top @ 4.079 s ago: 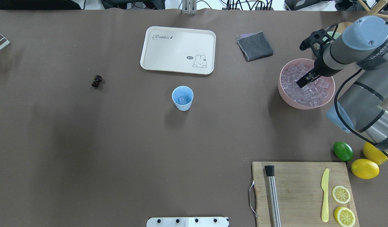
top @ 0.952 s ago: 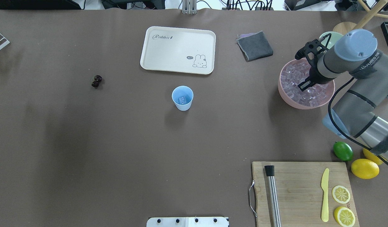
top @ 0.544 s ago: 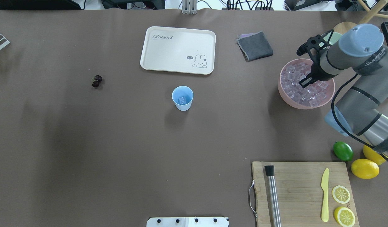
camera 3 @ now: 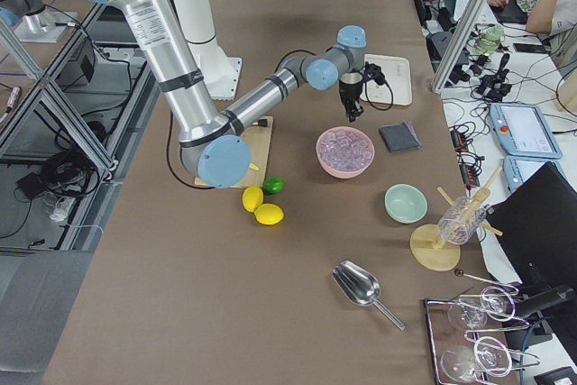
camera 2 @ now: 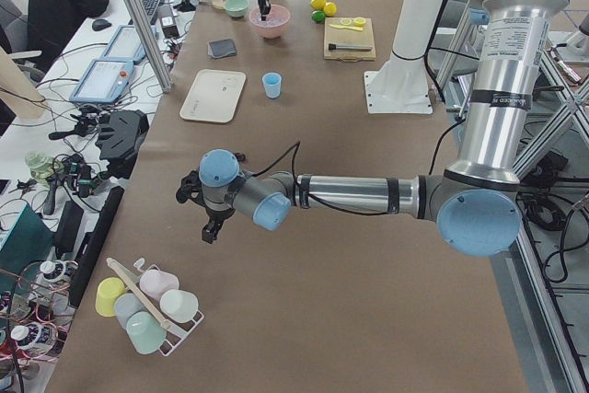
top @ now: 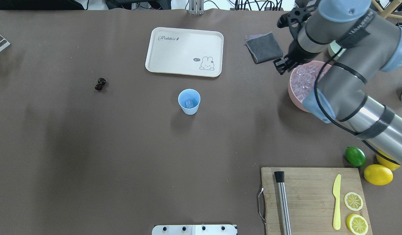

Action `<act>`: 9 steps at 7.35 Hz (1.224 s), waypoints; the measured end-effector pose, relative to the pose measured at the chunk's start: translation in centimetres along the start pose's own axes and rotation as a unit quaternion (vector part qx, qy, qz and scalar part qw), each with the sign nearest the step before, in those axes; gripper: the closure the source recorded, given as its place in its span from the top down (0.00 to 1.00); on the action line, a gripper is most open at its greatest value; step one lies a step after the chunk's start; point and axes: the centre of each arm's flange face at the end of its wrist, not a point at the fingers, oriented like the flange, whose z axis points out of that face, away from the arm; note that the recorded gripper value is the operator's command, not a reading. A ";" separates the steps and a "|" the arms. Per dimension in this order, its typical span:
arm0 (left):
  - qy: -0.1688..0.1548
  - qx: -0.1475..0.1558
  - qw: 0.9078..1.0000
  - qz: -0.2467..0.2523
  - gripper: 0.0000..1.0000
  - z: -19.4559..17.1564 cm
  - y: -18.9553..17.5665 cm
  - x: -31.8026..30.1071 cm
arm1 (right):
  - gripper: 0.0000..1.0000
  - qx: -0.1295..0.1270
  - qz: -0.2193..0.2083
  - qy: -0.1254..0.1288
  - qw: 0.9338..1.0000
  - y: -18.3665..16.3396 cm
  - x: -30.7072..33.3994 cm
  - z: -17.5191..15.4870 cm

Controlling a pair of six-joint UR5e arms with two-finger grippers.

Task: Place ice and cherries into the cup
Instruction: 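Carry the ice cube with the right gripper over the cup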

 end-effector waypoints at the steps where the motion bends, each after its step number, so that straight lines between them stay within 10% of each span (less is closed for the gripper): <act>1: 0.000 0.001 1.000 0.001 0.98 0.0 0.0 0.0 | 0.00 0.002 0.039 -0.013 0.999 -1.6 -7.0 -0.9; 4: 0.003 0.013 1.000 0.016 0.98 -0.2 -0.3 0.6 | 0.00 0.016 0.116 -0.011 0.993 -2.9 -23.2 0.0; 9: -0.033 0.033 0.997 0.062 0.98 2.2 -0.3 2.2 | 0.00 0.022 0.118 0.018 0.993 -0.4 -26.9 4.9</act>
